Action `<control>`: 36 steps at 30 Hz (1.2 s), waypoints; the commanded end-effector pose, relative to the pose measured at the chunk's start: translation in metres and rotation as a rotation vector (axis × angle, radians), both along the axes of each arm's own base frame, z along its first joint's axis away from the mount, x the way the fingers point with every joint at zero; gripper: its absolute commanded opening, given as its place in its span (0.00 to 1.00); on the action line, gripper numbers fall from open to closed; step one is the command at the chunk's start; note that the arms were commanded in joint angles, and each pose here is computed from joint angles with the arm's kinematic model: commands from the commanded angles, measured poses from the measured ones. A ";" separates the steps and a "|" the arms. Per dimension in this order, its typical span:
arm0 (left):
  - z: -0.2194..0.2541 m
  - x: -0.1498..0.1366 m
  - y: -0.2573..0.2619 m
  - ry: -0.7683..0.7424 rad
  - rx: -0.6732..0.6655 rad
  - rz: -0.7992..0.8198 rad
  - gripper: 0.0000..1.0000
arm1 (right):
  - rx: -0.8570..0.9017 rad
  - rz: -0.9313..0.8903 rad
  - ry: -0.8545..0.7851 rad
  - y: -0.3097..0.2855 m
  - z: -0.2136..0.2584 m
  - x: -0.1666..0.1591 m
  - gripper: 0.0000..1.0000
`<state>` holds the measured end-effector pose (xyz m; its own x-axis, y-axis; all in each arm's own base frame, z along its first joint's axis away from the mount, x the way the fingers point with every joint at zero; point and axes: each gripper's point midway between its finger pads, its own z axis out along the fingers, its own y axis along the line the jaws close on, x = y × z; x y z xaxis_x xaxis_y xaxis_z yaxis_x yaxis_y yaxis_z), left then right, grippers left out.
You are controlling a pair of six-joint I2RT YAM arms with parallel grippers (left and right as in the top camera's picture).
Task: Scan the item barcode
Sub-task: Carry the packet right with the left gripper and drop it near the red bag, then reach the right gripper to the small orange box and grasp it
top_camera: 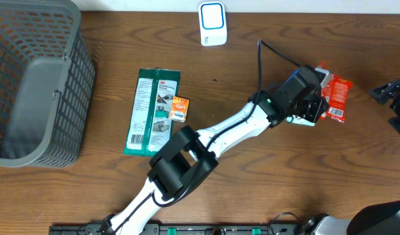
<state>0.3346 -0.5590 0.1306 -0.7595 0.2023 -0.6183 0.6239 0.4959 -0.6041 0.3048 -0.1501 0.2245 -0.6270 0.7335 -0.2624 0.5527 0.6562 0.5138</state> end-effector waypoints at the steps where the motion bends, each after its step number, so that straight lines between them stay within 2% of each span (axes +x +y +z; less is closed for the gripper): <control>1: 0.013 0.012 0.001 -0.034 -0.029 0.020 0.68 | -0.030 0.010 -0.012 -0.003 0.005 0.000 0.99; 2: 0.017 0.013 0.000 -0.042 -0.042 0.022 0.74 | -0.030 0.010 -0.012 -0.003 0.005 0.000 0.99; 6: 0.046 0.012 0.004 -0.060 -0.077 0.021 0.75 | -0.030 0.010 -0.013 -0.003 0.005 0.000 0.99; 10: 0.092 0.015 0.029 -0.065 -0.081 0.050 0.69 | -0.037 0.009 -0.021 -0.005 0.006 0.002 0.99; 13: 0.129 0.022 0.080 -0.029 -0.030 0.111 0.66 | 0.019 0.049 -0.047 0.009 0.010 0.003 0.98; 17: 0.170 0.031 0.167 -0.052 0.069 0.186 0.65 | 0.054 0.242 -0.135 0.050 0.020 0.017 0.89; 18: 0.177 0.034 0.194 -0.061 0.109 0.232 0.66 | 0.052 0.275 -0.135 0.058 0.020 0.020 0.88; 19: 0.182 0.040 0.247 -0.063 0.209 0.345 0.66 | 0.046 0.370 -0.132 0.084 0.019 0.024 0.88; 23: 0.178 0.035 0.349 -0.026 0.428 0.545 0.73 | 0.018 0.620 -0.137 0.162 0.018 0.036 0.92; 28: 0.160 0.018 0.468 0.066 0.760 0.809 0.74 | -0.083 0.819 -0.118 0.254 0.009 0.040 0.94; 33: 0.134 0.012 0.510 0.189 0.857 0.882 0.71 | -0.220 0.841 -0.071 0.326 -0.010 0.039 0.95; 36: 0.114 0.012 0.527 0.248 0.885 0.908 0.55 | -0.242 0.878 -0.052 0.372 -0.029 0.034 0.96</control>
